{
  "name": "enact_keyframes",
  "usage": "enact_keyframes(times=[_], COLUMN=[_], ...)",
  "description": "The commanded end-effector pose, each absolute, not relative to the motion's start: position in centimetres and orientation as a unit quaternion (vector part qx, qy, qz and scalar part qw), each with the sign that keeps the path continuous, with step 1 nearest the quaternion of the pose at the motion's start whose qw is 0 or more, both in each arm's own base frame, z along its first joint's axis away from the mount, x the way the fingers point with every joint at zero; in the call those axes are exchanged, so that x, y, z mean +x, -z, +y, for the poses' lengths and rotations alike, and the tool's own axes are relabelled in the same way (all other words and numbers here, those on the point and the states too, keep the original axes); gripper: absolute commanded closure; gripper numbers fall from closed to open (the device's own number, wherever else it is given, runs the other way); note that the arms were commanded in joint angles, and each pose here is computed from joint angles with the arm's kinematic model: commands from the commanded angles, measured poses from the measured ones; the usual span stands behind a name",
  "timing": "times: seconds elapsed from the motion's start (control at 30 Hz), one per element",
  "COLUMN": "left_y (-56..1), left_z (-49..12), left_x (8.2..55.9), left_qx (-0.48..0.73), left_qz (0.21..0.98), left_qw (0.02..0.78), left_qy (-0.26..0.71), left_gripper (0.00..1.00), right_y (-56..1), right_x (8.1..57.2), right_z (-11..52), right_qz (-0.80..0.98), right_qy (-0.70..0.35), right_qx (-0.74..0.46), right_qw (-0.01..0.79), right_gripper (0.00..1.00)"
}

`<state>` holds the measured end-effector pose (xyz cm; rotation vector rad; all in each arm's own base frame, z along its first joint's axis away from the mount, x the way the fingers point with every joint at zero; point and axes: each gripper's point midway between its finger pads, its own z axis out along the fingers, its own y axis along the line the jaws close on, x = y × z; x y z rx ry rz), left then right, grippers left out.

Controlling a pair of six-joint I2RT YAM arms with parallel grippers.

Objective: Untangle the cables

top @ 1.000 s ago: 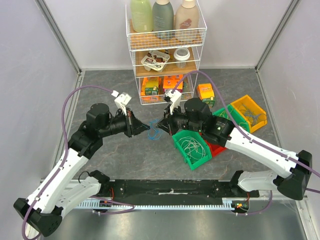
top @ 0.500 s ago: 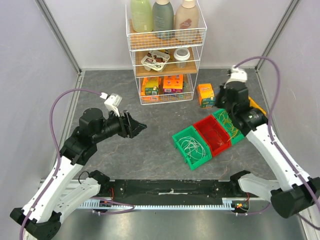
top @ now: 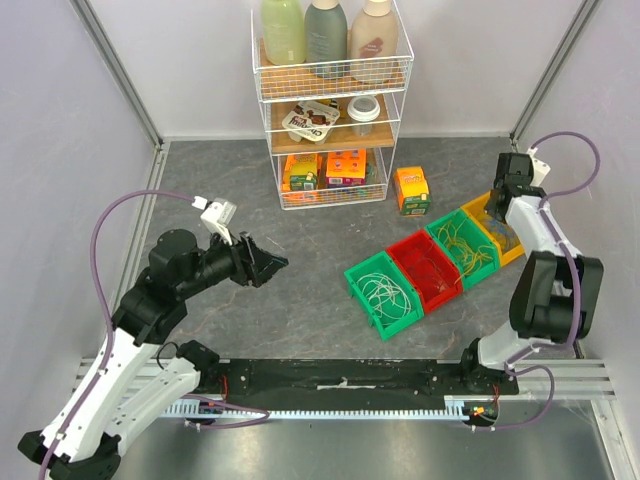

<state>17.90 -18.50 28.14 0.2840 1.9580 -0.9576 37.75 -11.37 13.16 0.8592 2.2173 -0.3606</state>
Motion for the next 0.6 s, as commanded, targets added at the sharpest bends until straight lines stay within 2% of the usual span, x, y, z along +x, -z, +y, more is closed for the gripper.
enact_keyframes(times=[0.0,0.03,0.1,0.13,0.2,0.27,0.37,0.57], left_y=[-28.3,-28.4,-28.4,-28.6,-29.0,-29.3,-30.2,-32.1], left_z=[-18.7,-18.6,-18.6,-18.7,-18.7,-18.6,-18.7,-18.6], left_x=[17.3,17.3,17.3,17.3,17.6,18.0,18.4,18.1], left_qx=[0.132,0.132,0.134,0.135,0.137,0.135,0.132,0.120], left_qz=[0.784,0.784,0.784,0.783,0.781,0.782,0.776,0.756], left_qw=[0.458,0.460,0.460,0.461,0.465,0.470,0.479,0.500], left_qy=[0.397,0.396,0.395,0.396,0.393,0.387,0.387,0.405], left_gripper=[0.29,0.29,0.29,0.29,0.29,0.29,0.29,0.29], right_y=[-13.6,-14.3,-17.3,-18.7,-22.4,-26.0,-29.5,-32.1], right_x=[39.7,39.7,39.2,38.9,38.2,37.4,36.6,30.7], right_z=[-11.0,-11.0,-11.6,-11.7,-11.1,-9.1,-1.8,13.4], right_qz=[0.874,0.874,0.863,0.858,0.848,0.840,0.849,0.823], right_qy=[0.117,0.123,0.150,0.159,0.166,0.166,0.102,-0.194], right_qx=[0.300,0.290,0.278,0.272,0.259,0.234,0.153,-0.040], right_qw=[0.364,0.369,0.394,0.405,0.431,0.459,0.496,0.533], right_gripper=[0.79,0.63,0.43,0.36,0.29,0.27,0.27,0.25])
